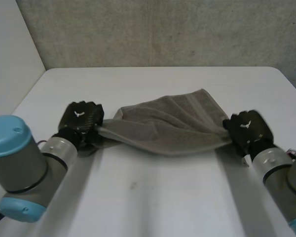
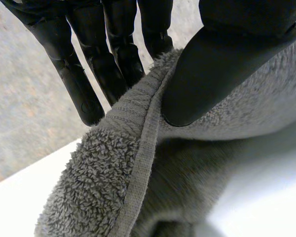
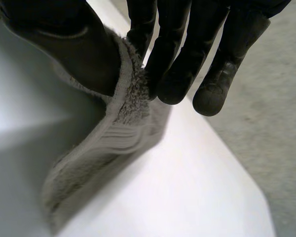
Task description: Fold the towel.
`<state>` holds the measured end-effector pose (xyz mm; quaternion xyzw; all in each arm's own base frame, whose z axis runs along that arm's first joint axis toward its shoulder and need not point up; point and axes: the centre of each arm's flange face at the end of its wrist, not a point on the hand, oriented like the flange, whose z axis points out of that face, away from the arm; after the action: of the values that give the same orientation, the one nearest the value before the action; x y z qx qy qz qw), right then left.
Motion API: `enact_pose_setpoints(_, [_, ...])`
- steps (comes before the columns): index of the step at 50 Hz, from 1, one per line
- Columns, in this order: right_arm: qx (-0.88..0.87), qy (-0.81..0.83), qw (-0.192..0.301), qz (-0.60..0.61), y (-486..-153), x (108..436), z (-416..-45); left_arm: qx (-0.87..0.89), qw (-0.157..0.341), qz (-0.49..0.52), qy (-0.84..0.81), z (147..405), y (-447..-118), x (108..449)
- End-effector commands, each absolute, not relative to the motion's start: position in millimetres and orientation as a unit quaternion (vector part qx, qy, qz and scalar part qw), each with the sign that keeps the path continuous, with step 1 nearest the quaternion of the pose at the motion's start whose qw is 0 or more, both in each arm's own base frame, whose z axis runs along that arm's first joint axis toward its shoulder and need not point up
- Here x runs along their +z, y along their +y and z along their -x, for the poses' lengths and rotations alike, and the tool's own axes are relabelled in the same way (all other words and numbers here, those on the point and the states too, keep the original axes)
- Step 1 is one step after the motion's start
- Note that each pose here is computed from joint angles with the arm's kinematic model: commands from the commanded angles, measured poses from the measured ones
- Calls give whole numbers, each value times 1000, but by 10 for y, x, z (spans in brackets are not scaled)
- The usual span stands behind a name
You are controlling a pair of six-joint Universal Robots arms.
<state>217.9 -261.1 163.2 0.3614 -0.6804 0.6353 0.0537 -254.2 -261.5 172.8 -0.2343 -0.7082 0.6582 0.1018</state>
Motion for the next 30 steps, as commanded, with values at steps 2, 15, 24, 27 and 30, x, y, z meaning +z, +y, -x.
enact_pose_setpoints(2, [689, -643, 91, -322, -2623, 2464, -1964, 683, 74, 213, -695, 2236, -2461, 2321])
enact_pose_setpoints(15, [740, -596, 87, -299, -2276, 3769, -1903, 739, 68, 198, -640, 2042, -1975, 3692])
enact_pose_setpoints(24, [669, -661, 70, -331, -2571, 3555, -1972, 672, 62, 216, -706, 2113, -2247, 3367])
enact_pose_setpoints(27, [642, -680, 70, -348, -2773, 3336, -2032, 632, 55, 231, -738, 2175, -2446, 3058])
enact_pose_setpoints(30, [618, -693, 72, -364, -3023, 3097, -2090, 601, 50, 243, -760, 2262, -2720, 2730])
